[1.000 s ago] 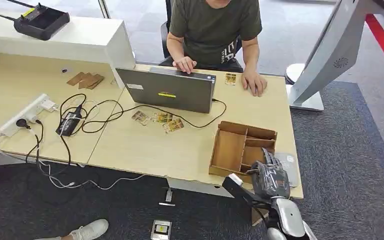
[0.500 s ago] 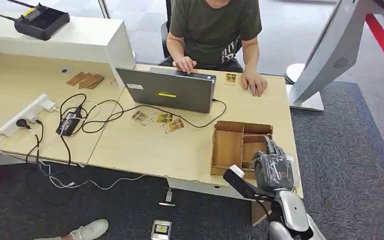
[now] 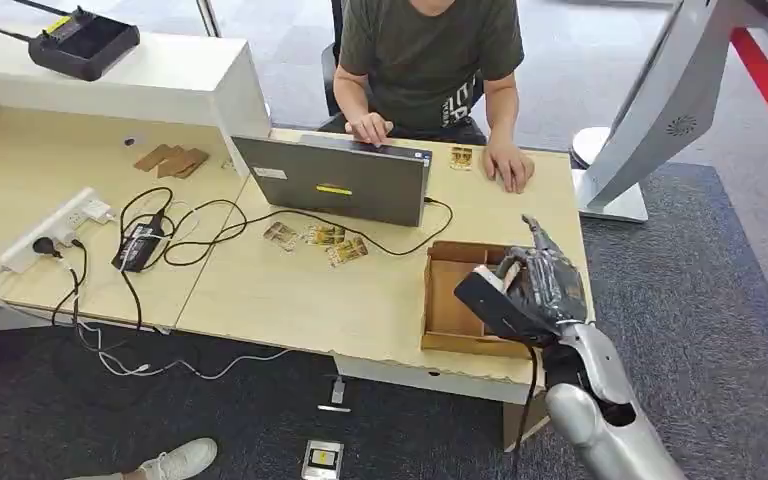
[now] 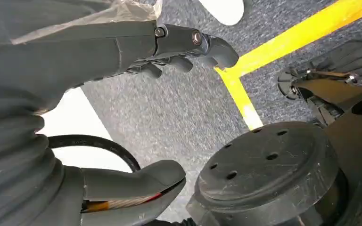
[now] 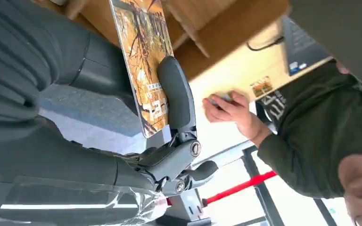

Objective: Pass the card to the sensor for recognition and then transmit it.

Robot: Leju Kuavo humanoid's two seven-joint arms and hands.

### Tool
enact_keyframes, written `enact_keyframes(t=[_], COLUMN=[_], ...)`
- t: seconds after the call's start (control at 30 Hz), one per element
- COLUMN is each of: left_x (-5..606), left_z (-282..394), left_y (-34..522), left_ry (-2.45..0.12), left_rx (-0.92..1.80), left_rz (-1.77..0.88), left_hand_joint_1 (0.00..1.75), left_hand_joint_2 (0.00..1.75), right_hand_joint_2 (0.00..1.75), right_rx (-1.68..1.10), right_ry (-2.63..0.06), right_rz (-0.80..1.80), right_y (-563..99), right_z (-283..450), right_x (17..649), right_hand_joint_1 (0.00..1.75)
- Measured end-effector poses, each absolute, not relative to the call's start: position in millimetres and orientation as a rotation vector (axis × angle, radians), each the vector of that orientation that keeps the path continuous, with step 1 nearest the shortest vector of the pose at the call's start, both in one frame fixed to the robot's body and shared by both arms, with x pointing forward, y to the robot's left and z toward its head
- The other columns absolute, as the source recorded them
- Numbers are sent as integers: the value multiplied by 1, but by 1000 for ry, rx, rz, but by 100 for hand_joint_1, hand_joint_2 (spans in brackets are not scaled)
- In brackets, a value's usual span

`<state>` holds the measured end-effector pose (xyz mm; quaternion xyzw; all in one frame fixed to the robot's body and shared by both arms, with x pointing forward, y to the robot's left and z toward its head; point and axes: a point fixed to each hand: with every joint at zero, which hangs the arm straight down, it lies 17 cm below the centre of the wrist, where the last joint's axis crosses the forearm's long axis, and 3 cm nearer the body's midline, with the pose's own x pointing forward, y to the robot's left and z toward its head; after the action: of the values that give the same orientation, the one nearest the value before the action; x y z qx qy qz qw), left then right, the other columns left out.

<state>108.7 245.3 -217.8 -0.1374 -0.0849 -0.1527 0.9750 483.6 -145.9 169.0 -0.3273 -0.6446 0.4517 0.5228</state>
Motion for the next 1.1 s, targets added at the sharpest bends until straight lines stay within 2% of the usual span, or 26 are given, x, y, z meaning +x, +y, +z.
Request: enact_keyframes(t=[0.4, 0.53, 0.6, 0.93, 0.97, 1.0, 1.03, 1.07, 1.1], left_x=[105, 104, 104, 102, 102, 102, 101, 101, 101], left_z=[-219, -219, -219, -221, -221, -222, -222, -222, -222], left_y=[249, 249, 249, 252, 252, 252, 252, 252, 253], left_ry=[-170, -169, -169, -171, -172, -172, -173, -173, -173], left_rx=[-262, -261, -261, -242, -240, -239, -237, -236, -235], left_rz=[-389, -391, -391, -414, -417, -419, -421, -422, -424], left_hand_joint_1=[0, 0, 0, 0, 0, 0, 0, 0, 0], left_hand_joint_2=[175, 175, 175, 175, 175, 175, 175, 175, 175], right_hand_joint_2=[175, 175, 175, 175, 175, 175, 175, 175, 175], right_rx=[-815, -817, -822, -850, -853, -857, -860, -863, -864], right_ry=[-1496, -1487, -1483, -1459, -1457, -1453, -1451, -1449, -1446], right_rz=[1033, 1040, 1044, 1068, 1071, 1074, 1074, 1075, 1077], right_y=[-143, -138, -135, -129, -129, -129, -130, -130, -130], right_z=[200, 198, 198, 190, 190, 188, 187, 186, 185], right_x=[538, 542, 545, 554, 554, 554, 555, 555, 555], right_hand_joint_1=[173, 175, 166, 169, 161, 161, 10, 0, 0])
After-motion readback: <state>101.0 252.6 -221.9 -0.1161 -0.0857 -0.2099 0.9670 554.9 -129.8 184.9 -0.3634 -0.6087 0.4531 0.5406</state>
